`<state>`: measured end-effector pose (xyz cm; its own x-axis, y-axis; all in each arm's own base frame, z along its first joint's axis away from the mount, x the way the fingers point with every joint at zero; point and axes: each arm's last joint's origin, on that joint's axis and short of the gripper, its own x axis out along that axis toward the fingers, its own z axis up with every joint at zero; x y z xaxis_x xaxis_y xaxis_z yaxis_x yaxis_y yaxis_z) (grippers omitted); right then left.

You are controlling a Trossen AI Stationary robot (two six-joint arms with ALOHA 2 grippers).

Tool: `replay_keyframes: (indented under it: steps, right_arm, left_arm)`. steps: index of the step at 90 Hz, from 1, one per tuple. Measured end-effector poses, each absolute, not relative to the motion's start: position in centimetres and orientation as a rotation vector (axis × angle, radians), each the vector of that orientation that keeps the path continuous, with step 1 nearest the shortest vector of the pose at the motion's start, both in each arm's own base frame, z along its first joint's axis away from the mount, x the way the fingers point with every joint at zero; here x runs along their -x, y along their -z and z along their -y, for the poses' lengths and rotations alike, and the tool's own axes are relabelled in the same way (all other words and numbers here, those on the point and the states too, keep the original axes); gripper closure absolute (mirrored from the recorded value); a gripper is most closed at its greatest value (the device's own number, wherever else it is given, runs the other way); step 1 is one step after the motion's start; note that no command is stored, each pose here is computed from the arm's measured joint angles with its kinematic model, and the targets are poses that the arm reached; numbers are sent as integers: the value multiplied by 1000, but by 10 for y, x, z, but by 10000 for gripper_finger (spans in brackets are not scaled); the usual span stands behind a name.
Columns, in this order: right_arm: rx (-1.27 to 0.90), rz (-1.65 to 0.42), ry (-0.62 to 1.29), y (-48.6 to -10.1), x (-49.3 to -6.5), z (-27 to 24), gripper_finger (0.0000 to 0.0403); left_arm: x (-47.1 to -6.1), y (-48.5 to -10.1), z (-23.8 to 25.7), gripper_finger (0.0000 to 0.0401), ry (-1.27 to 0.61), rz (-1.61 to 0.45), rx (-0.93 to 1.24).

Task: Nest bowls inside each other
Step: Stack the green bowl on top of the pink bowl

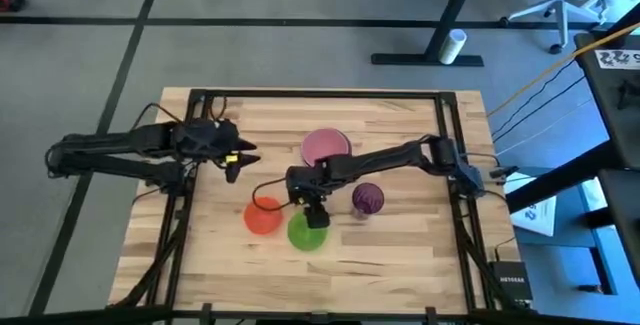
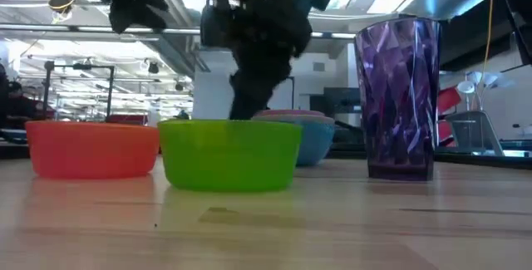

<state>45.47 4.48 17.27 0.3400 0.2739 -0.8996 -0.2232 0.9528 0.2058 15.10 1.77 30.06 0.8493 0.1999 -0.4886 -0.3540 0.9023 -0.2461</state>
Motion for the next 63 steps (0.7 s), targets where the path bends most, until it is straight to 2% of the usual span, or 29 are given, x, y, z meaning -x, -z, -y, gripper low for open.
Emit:
replay_keyframes:
  steps: [18,33,49,63]
  right_arm:
    - [-36,-1189,-346,-172,-454,-45,309]
    - [-40,-1221,-354,-171,-451,-42,391]
    - [-31,-1223,-319,-172,-451,-37,402]
    - [7,-1198,-283,-187,-456,-35,402]
  left_arm:
    - [-151,-306,-18,223,-303,-458,315]
    - [-150,-305,-18,223,-315,-466,312]
    - [-149,-304,-19,223,-334,-478,308]
    - [-149,-304,-19,223,-334,-478,308]
